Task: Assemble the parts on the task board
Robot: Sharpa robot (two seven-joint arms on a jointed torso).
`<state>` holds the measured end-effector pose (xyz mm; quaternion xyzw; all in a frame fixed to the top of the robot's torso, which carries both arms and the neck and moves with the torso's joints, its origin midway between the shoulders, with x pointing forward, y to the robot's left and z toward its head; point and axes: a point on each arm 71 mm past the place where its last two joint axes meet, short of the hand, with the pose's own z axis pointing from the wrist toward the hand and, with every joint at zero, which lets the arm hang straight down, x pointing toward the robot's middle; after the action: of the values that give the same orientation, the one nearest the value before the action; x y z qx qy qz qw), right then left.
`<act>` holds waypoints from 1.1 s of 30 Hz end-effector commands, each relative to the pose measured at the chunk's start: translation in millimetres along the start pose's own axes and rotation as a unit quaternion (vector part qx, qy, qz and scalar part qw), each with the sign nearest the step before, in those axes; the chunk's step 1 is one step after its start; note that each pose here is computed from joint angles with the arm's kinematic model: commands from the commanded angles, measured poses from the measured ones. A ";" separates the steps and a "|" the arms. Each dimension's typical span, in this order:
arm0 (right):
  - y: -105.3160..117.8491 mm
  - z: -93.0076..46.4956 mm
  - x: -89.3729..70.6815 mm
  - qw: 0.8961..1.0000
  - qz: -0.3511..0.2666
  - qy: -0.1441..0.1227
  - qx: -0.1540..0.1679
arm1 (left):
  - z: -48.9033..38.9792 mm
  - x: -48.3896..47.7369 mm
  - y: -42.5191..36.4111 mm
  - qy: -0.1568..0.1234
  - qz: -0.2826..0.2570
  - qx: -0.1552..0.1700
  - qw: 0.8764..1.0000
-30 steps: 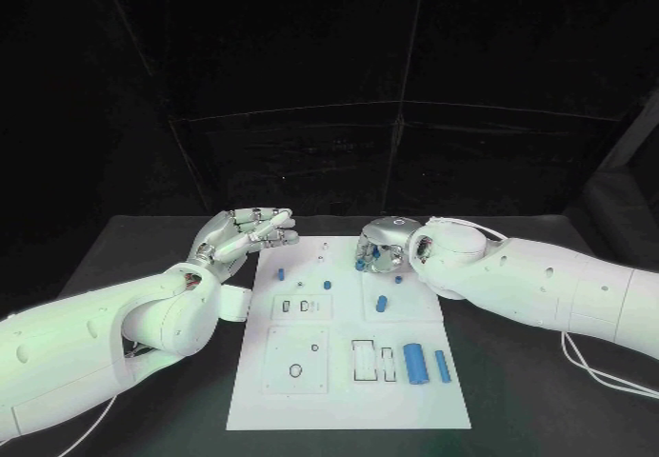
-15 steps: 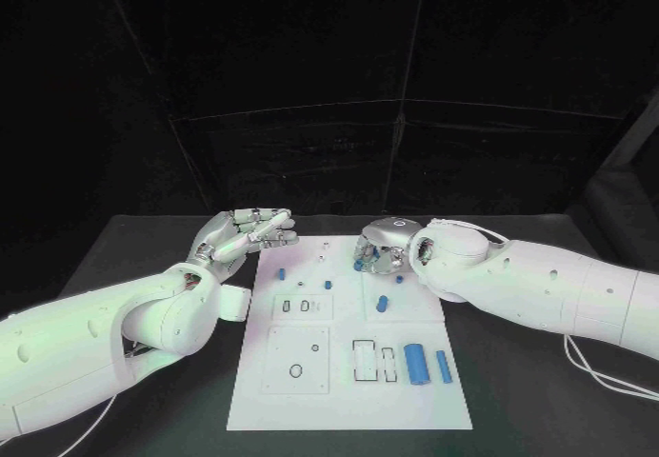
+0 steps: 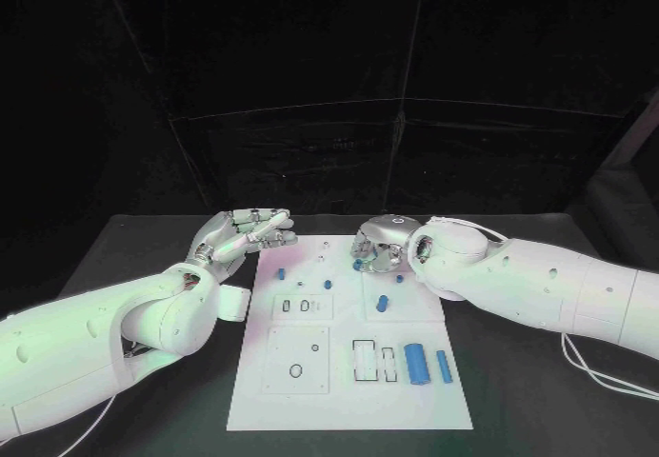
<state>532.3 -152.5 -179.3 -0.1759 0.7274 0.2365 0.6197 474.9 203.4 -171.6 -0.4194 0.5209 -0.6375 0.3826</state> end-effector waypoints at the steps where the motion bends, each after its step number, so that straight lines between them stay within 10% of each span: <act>1: 1.8 -0.1 -3.3 1.000 0.003 -0.012 -0.005 | 0.6 0.8 -1.5 0.005 -0.003 0.003 1.000; 33: 4.1 5.5 0.5 1.000 -0.004 0.018 0.004 | 1.6 0.7 -0.8 0.007 -0.003 0.002 1.000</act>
<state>534.2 -146.2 -179.7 -0.1765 0.7358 0.2358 0.6098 476.2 204.0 -172.2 -0.4200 0.5215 -0.6366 0.3827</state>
